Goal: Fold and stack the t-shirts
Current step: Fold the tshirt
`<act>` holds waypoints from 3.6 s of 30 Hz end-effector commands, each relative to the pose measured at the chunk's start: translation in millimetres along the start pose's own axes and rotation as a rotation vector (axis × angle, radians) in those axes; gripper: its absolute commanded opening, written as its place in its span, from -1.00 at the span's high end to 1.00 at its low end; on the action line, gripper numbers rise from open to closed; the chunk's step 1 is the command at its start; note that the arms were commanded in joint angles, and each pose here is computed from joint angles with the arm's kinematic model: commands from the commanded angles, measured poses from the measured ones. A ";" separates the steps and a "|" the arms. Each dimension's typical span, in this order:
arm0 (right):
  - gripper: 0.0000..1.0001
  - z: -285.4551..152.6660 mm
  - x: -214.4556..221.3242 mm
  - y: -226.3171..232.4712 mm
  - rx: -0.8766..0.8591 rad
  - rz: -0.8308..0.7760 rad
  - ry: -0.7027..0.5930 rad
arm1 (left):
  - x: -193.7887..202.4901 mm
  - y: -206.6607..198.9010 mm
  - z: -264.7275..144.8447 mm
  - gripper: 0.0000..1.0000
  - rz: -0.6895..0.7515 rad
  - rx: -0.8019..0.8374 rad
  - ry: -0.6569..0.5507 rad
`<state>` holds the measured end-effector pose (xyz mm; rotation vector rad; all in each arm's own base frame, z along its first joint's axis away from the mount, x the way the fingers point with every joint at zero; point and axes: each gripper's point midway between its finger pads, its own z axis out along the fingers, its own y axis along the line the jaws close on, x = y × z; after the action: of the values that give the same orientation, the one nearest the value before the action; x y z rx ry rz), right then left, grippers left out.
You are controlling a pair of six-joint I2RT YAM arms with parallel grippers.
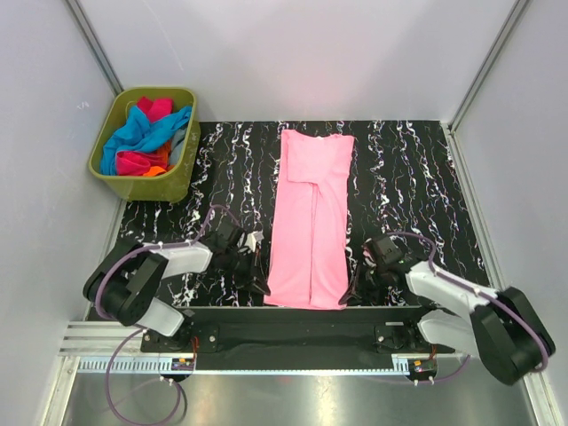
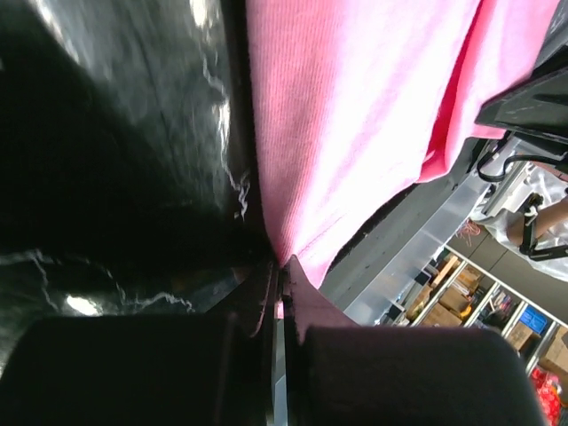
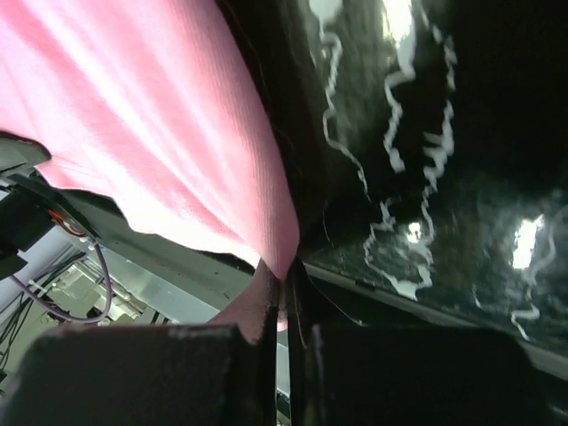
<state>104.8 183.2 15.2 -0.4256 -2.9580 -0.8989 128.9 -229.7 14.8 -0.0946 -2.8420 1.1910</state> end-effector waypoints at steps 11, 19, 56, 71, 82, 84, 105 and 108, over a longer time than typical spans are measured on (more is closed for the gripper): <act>1.00 -17.7 16.7 7.8 -0.087 0.008 -0.005 | 20.4 -7.2 -13.6 1.00 -0.076 -0.001 -0.059; 1.00 -37.2 -21.6 58.0 -0.132 -0.088 -0.071 | -33.8 -70.0 -33.4 1.00 -0.034 0.113 -0.161; 1.00 -40.2 -296.9 105.6 -0.162 -0.020 -0.108 | -309.4 -59.6 -55.2 1.00 -0.166 0.218 -0.362; 0.70 -32.7 -333.9 92.4 -0.182 0.016 -0.109 | -335.4 -44.2 -53.5 0.60 -0.145 0.134 -0.357; -0.13 -122.2 -356.6 84.9 -0.080 -0.060 -0.260 | -308.8 -69.0 -125.9 0.14 0.094 -0.107 -0.476; -0.11 -122.3 -328.7 87.6 -0.094 -0.070 -0.240 | -286.2 -78.6 -120.3 0.15 0.137 -0.085 -0.439; 0.09 8.8 -289.9 118.1 0.111 -0.107 -0.231 | -281.5 -71.5 5.1 0.35 0.144 0.026 -0.300; 0.09 9.6 -308.5 122.1 0.132 -0.134 -0.268 | -302.3 -70.7 5.1 0.35 0.135 0.048 -0.313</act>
<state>401.5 210.2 28.0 -0.3877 -3.1800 -0.7149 391.8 -298.0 32.2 -0.0607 -3.0761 1.2677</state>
